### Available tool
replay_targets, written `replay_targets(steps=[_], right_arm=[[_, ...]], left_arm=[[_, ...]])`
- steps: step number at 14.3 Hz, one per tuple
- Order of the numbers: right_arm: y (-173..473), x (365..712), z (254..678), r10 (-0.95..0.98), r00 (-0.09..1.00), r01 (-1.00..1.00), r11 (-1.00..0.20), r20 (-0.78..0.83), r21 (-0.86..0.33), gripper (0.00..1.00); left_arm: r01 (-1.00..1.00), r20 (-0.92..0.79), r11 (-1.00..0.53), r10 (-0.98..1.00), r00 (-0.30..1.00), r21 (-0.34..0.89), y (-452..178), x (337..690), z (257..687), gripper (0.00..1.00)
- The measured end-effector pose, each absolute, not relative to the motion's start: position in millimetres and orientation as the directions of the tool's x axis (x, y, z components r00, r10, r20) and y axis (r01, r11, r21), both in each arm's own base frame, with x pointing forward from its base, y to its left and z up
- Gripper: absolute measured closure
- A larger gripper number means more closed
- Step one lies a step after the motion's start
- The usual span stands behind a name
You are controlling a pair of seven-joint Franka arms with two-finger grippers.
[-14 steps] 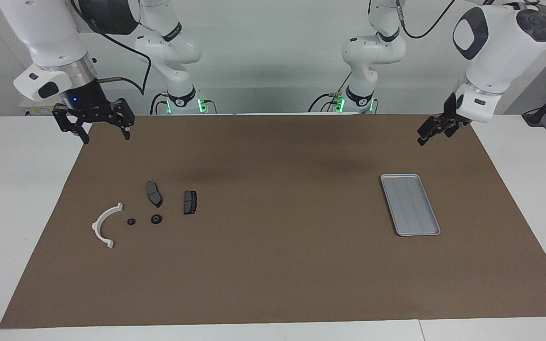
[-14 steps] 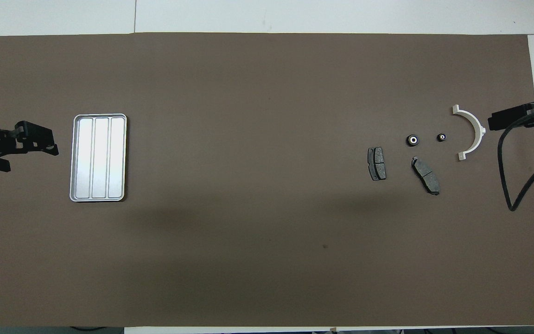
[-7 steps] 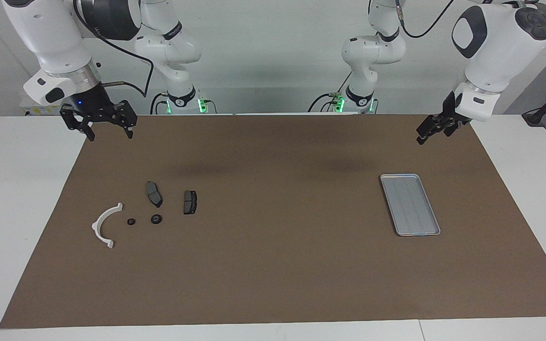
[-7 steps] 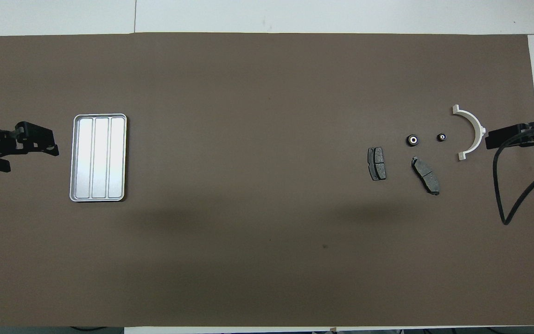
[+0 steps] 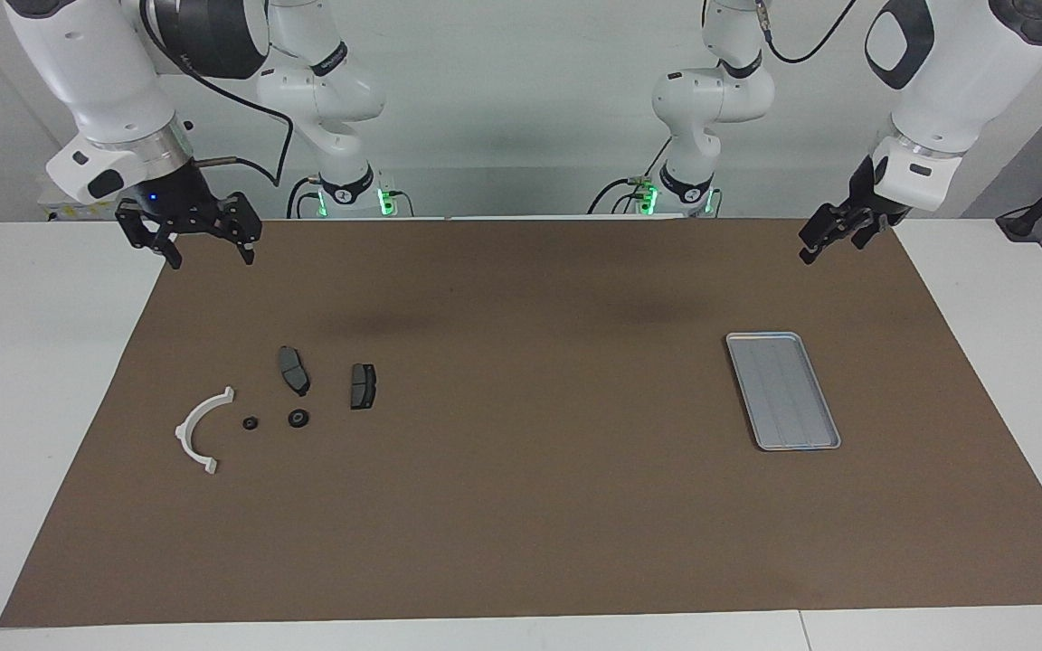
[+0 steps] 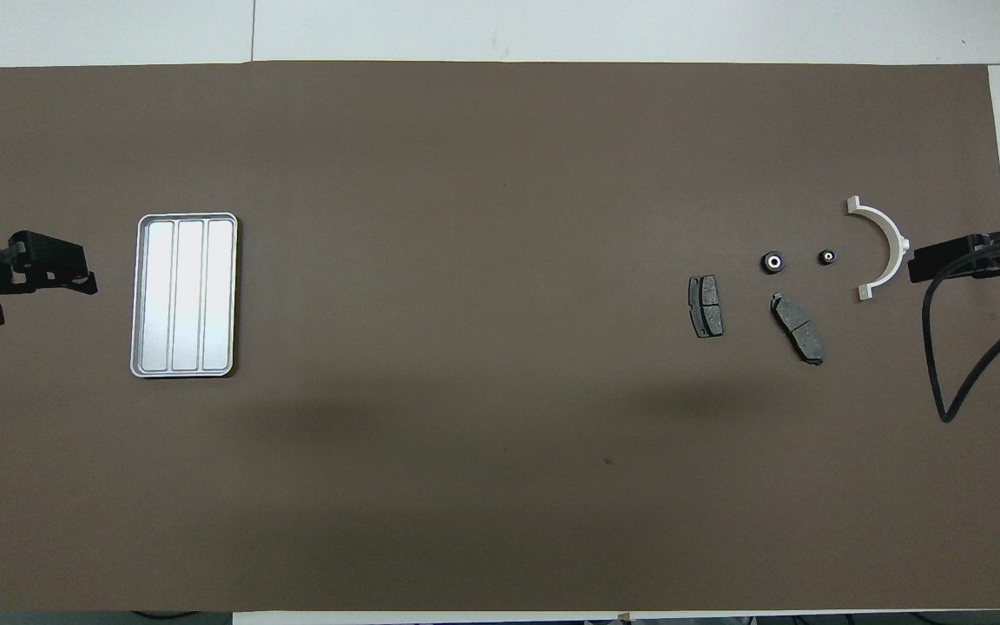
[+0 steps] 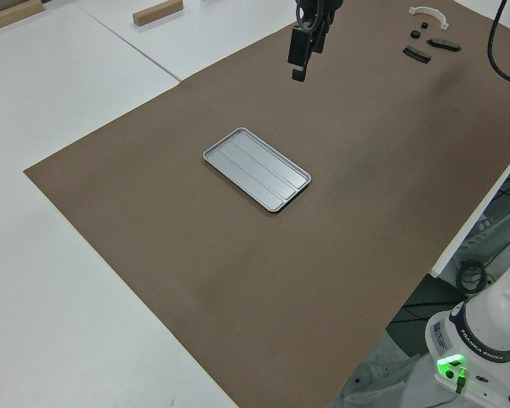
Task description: Place bearing gear from tray to pile
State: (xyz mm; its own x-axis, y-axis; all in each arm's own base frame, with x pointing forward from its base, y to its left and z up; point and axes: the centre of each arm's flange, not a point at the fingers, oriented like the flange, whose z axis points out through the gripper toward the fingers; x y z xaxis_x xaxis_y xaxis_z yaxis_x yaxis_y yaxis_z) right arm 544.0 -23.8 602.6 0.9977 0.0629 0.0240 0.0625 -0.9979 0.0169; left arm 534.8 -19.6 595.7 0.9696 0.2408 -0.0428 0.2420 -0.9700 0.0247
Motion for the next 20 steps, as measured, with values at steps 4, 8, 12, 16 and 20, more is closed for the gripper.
replay_targets(steps=[4, 8, 12, 16, 20], right_arm=[[-25.4, 543.4, 603.4, 0.058, 0.998, 0.057, -0.998, 0.025, 0.017, 0.0], [-29.7, 543.1, 603.4, 0.05, 0.998, 0.049, -0.999, 0.025, 0.016, 0.0], [-29.7, 543.1, 603.5, 0.05, 0.998, 0.049, -0.999, 0.025, 0.016, 0.0], [-29.7, 543.1, 603.5, 0.05, 0.998, 0.049, -0.999, 0.025, 0.016, 0.0], [-30.0, 543.1, 603.5, 0.049, 0.998, 0.049, -0.999, 0.025, 0.016, 0.0]], left_arm=[[0.242, -0.043, -0.97, 0.241, 0.97, 0.025, -19.6, 534.8, 595.7, 0.0], [0.242, -0.043, -0.97, 0.241, 0.97, 0.025, -19.6, 534.8, 595.6, 0.0], [0.242, -0.043, -0.97, 0.24, 0.97, 0.025, -19.7, 534.8, 595.6, 0.0], [0.241, -0.043, -0.97, 0.239, 0.97, 0.024, -20.0, 534.7, 595.4, 0.0], [0.217, -0.043, -0.976, 0.216, 0.975, 0.025, -20.1, 534.7, 595.3, 0.0]])
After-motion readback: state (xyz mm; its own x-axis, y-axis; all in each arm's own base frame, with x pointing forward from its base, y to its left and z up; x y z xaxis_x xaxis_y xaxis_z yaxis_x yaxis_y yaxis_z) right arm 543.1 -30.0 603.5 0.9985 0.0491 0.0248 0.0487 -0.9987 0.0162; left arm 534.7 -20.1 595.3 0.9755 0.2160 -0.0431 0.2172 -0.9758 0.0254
